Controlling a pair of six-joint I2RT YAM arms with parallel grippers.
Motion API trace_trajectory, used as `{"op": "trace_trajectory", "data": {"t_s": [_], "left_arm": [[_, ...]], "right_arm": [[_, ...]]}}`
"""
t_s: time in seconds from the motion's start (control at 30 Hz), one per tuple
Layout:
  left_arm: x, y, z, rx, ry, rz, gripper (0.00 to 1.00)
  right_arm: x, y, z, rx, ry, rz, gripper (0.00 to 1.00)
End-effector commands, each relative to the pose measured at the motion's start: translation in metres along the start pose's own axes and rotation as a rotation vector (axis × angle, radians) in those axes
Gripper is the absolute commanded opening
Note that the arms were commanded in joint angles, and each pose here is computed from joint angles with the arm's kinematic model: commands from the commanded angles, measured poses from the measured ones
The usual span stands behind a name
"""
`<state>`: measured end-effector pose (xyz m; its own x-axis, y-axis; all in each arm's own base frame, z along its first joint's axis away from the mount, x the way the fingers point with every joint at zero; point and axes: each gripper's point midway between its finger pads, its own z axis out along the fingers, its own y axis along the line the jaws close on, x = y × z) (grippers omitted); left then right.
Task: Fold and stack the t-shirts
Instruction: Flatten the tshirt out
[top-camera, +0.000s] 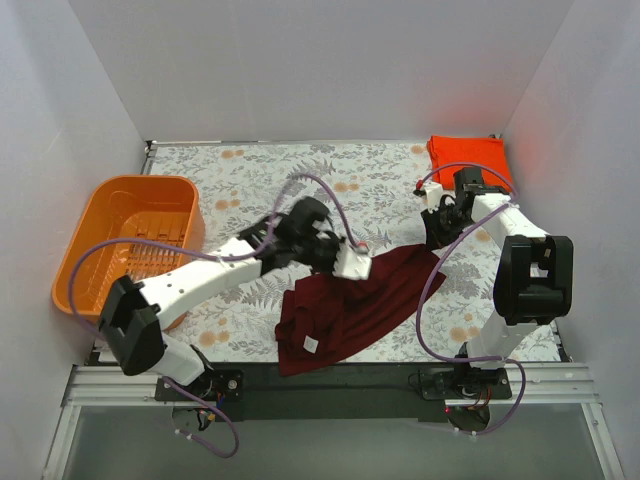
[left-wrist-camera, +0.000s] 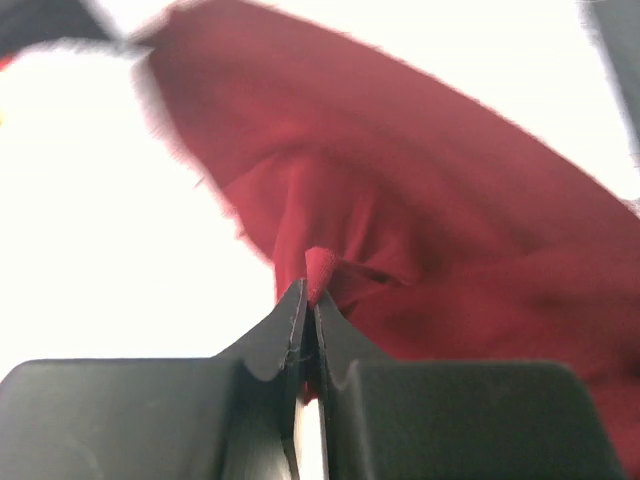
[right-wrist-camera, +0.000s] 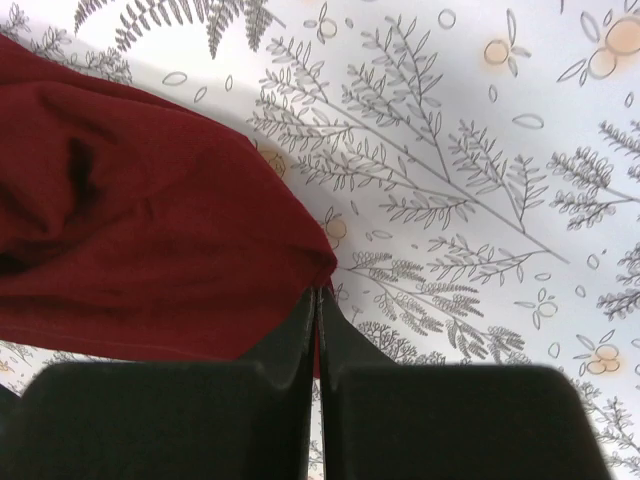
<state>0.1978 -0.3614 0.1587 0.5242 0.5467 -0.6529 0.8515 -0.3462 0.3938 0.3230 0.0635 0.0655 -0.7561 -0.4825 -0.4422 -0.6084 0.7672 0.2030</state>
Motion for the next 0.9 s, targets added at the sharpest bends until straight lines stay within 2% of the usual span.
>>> {"op": "trace_trajectory", "data": {"t_s": [0.0, 0.07, 0.1, 0.17, 0.27, 0.47, 0.63, 0.77, 0.87], "left_arm": [[0.011, 0.053, -0.087, -0.223, -0.051, -0.253, 0.00], [0.048, 0.094, -0.133, -0.405, -0.021, -0.346, 0.00], [0.060, 0.106, -0.148, -0.465, -0.010, -0.385, 0.00], [0.090, 0.139, -0.192, -0.635, 0.013, -0.482, 0.00], [0.125, 0.156, -0.220, -0.724, 0.048, -0.610, 0.00], [0.165, 0.157, -0.216, -0.756, 0.112, -0.696, 0.00], [0.176, 0.163, -0.214, -0.763, 0.114, -0.742, 0.00], [0.181, 0.165, -0.211, -0.757, 0.116, -0.760, 0.00], [0.183, 0.166, -0.211, -0.760, 0.118, -0.770, 0.00]], "right_arm": [[-0.035, 0.005, -0.009, -0.028, -0.072, -0.027, 0.01], [-0.047, 0.013, -0.013, -0.077, -0.108, -0.004, 0.19], [-0.053, 0.017, -0.016, -0.091, -0.123, -0.006, 0.40], [-0.063, 0.018, -0.025, -0.098, -0.157, -0.002, 0.52], [-0.057, 0.011, -0.032, -0.073, -0.153, 0.008, 0.54], [-0.013, -0.002, -0.018, -0.011, -0.025, -0.003, 0.48], [0.003, -0.009, -0.003, -0.007, 0.044, 0.000, 0.45], [0.016, -0.015, 0.007, 0.001, 0.096, 0.005, 0.48], [0.024, -0.019, 0.013, 0.012, 0.131, 0.013, 0.45]]}}
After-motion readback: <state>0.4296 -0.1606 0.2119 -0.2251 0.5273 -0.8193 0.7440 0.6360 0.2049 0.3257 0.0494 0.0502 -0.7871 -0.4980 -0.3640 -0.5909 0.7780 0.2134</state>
